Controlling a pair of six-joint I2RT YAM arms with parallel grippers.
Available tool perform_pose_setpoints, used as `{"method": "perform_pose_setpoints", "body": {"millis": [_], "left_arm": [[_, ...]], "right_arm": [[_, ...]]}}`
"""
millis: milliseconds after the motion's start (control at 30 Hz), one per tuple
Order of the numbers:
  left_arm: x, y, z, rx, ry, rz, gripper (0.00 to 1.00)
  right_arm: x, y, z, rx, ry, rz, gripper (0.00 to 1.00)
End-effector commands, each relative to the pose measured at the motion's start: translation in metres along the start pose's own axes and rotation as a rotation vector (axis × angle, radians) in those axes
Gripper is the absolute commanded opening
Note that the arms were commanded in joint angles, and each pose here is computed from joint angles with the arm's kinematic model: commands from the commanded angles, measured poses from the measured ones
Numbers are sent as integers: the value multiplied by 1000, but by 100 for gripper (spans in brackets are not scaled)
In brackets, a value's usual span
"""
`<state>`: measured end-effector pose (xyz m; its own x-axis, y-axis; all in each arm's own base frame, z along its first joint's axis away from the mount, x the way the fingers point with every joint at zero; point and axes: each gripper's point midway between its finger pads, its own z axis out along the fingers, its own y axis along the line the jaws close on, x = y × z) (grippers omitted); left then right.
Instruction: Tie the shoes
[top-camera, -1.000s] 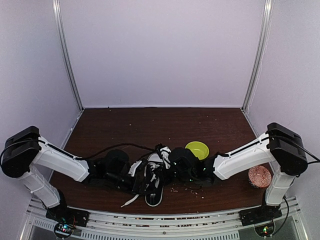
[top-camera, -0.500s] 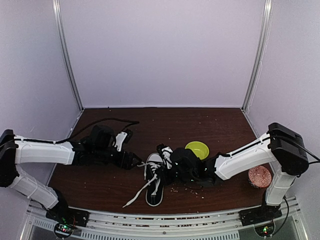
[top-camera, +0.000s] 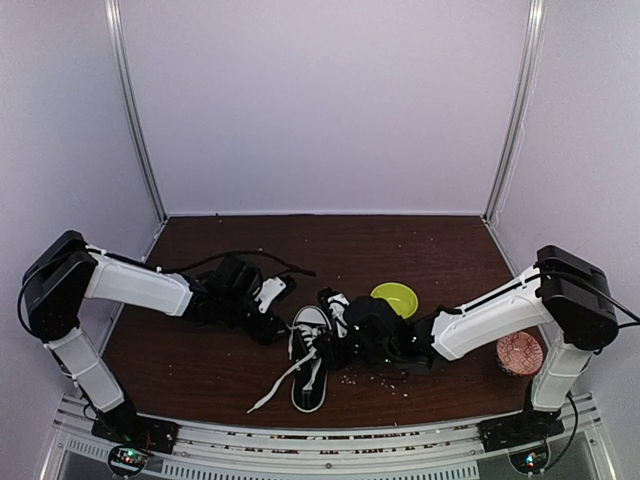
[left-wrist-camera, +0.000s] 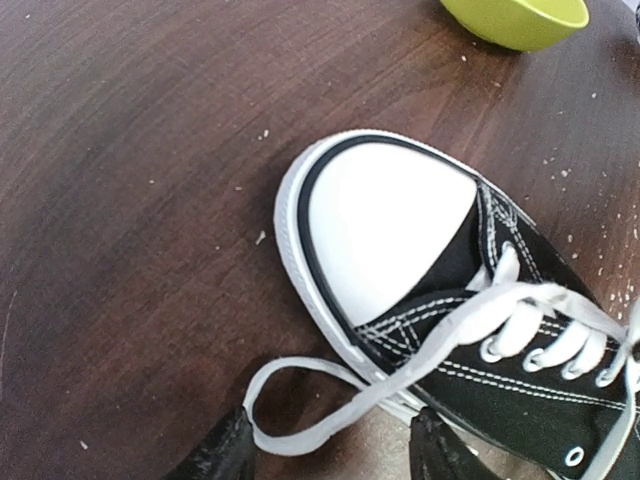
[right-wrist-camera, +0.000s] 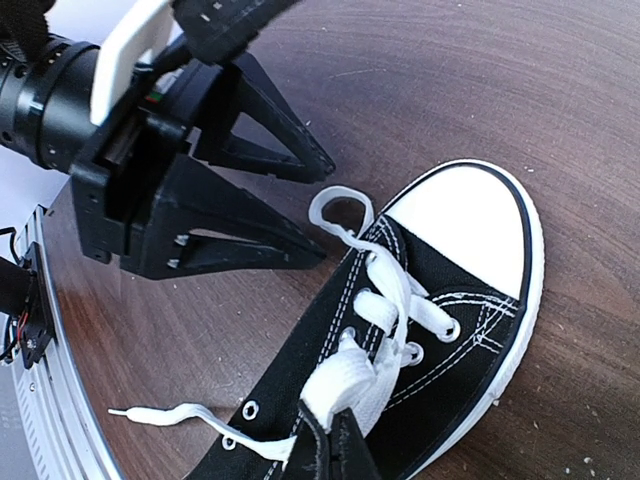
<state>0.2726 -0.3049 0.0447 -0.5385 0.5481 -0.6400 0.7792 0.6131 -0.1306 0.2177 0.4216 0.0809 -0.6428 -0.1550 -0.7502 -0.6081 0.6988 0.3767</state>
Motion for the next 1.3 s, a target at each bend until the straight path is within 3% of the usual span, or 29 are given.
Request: {"method": "perform_pose_setpoints", "body": {"millis": [0,233,333,467,500,667,800,967,1133,1267], "left_arm": [[-10,-1,6,22,-16,49,54],[2,1,23,34,30,39,43],[2,2,22,25,26,29,30],[4,8,18,-14,41,11,1],[3,9,13,-23,39,3,0],[-10,-1,-23,-11,4,-59,0],[-9,-26,-54,101,33,-163,0],[4,-69,-86,296,154,-377,0],[-25,-130,-125,598,82,-516,0],[-57,-179,-146,787,52,-545,19]], "right_arm": [[-16,1,-8,-12,-50,21,0],[-16,1,-8,-15,-51,26,0],[-16,0,-9,-13,-53,28,0],[-17,0,-10,-15,-55,28,0],[-18,0,-11,-16,-57,28,0],[-19,1,-11,-16,-53,27,0],[-19,3,-10,-17,-39,22,0],[-24,5,-8,-3,-23,23,0],[-25,10,-2,-21,-8,20,0],[-28,14,2,-37,-12,18,0]]}}
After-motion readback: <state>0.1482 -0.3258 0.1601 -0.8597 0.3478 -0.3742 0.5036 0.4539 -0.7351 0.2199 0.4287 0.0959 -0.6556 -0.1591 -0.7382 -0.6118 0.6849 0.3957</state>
